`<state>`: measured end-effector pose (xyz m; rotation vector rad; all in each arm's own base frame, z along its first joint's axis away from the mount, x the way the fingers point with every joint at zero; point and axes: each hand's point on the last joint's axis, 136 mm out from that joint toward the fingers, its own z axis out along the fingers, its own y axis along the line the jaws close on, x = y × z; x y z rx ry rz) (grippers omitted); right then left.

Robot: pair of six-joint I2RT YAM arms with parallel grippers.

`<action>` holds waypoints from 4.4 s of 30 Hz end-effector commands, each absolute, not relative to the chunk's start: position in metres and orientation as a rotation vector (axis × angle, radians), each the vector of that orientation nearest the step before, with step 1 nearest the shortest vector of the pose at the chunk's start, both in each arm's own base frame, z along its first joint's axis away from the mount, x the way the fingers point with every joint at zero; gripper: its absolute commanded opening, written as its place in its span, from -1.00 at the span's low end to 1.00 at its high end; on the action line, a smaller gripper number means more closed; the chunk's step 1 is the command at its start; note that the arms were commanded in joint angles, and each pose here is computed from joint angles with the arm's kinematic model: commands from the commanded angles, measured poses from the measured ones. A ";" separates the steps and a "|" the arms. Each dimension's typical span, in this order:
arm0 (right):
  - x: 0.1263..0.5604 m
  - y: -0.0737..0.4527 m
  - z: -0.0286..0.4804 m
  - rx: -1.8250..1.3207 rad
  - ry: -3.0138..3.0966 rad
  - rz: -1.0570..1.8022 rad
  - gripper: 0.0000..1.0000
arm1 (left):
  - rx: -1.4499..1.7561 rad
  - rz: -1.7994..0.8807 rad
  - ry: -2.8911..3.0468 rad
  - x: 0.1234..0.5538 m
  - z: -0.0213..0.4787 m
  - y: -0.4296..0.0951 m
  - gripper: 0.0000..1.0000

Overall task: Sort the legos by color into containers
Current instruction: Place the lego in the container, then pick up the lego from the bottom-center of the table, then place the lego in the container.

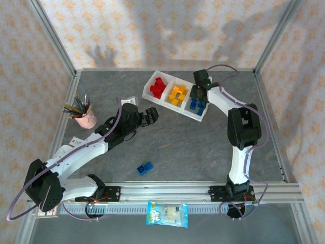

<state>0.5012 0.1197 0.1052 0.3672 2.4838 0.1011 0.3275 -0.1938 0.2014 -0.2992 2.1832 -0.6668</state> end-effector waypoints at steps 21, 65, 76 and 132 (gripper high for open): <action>0.334 0.264 0.153 -0.230 2.523 0.306 0.52 | -0.366 -0.568 2.210 0.273 0.204 -0.140 0.98; 0.117 0.426 0.056 -0.999 2.640 0.307 -0.05 | -0.718 -0.471 2.170 0.183 0.186 -0.049 0.98; 0.122 0.426 0.049 -1.001 2.632 0.260 -0.40 | -0.717 -0.476 2.172 0.183 0.184 -0.050 0.98; 0.501 0.099 0.156 0.404 2.392 0.067 0.12 | -0.294 -0.693 2.174 0.318 0.202 -0.180 0.98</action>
